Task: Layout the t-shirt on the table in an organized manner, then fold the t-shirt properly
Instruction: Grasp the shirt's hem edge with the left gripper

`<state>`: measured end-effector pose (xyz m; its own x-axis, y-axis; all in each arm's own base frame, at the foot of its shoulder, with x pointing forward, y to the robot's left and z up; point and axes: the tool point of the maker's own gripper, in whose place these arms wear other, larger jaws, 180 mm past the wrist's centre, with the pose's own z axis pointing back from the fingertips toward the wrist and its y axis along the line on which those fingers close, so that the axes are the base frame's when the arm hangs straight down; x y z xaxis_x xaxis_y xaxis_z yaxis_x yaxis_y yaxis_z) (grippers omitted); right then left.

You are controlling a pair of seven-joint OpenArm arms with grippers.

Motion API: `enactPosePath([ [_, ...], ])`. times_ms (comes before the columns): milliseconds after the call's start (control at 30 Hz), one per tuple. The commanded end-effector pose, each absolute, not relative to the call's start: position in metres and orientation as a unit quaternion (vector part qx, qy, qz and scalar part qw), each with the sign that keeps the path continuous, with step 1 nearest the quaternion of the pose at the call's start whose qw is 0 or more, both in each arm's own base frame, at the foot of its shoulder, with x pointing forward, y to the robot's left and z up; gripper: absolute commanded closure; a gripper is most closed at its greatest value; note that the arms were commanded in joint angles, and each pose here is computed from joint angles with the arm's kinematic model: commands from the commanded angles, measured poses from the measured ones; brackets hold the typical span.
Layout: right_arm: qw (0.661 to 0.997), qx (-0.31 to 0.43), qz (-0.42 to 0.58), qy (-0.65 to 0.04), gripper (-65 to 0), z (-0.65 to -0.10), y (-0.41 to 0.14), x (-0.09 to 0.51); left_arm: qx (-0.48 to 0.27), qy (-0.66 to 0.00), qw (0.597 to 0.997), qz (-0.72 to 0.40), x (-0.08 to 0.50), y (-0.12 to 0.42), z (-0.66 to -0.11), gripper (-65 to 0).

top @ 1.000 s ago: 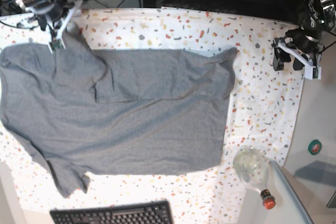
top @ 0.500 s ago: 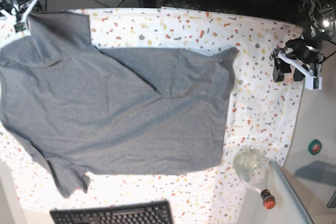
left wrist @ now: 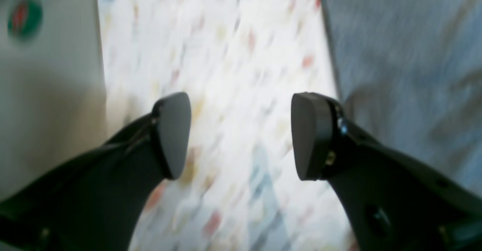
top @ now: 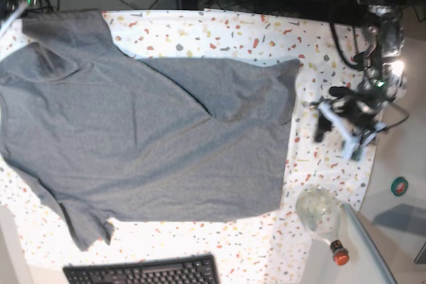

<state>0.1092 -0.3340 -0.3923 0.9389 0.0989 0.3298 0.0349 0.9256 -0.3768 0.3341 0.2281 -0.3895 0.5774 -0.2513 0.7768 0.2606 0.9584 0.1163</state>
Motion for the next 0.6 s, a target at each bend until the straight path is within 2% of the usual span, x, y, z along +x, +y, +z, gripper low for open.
enactPosePath([
  [0,0.958,-0.219,-0.001,-0.188,-7.5,-0.379,-0.353,0.121,-0.024,-0.46,0.874,-0.153,0.349,0.209,-0.379,-39.5],
  [67,0.953,-0.234,-0.031,-0.188,-7.5,-0.369,-0.368,0.135,-0.054,-0.462,0.868,-0.171,0.365,0.172,-0.382,-37.7],
  [100,0.95,-0.243,-0.036,-0.193,-7.5,-0.362,-0.374,0.144,-0.07,-0.456,0.869,-0.178,0.37,0.154,-0.388,-33.4],
  [133,0.946,-0.247,-0.034,-0.205,-7.5,-0.356,-0.376,0.157,-0.084,-0.447,0.871,-0.184,0.374,0.139,-0.395,-26.8],
  [233,0.945,-0.223,-0.026,-0.239,-4.7,-0.361,-0.373,0.2,-0.118,-0.411,0.881,-0.201,0.384,0.099,-0.422,0.0],
  [267,0.947,-0.207,-0.021,-0.243,-0.5,-0.37,-0.372,0.215,-0.123,-0.401,0.885,-0.203,0.386,0.092,-0.429,0.0],
  [400,0.956,-0.126,-0.03,-0.264,0.0,-0.424,-0.368,0.255,-0.082,-0.383,0.906,-0.161,0.394,0.106,-0.446,0.0],
  [567,0.963,-0.082,-0.05,-0.251,0.0,-0.46,-0.373,0.262,-0.068,-0.375,0.913,-0.145,0.393,0.116,-0.453,0.0],
])
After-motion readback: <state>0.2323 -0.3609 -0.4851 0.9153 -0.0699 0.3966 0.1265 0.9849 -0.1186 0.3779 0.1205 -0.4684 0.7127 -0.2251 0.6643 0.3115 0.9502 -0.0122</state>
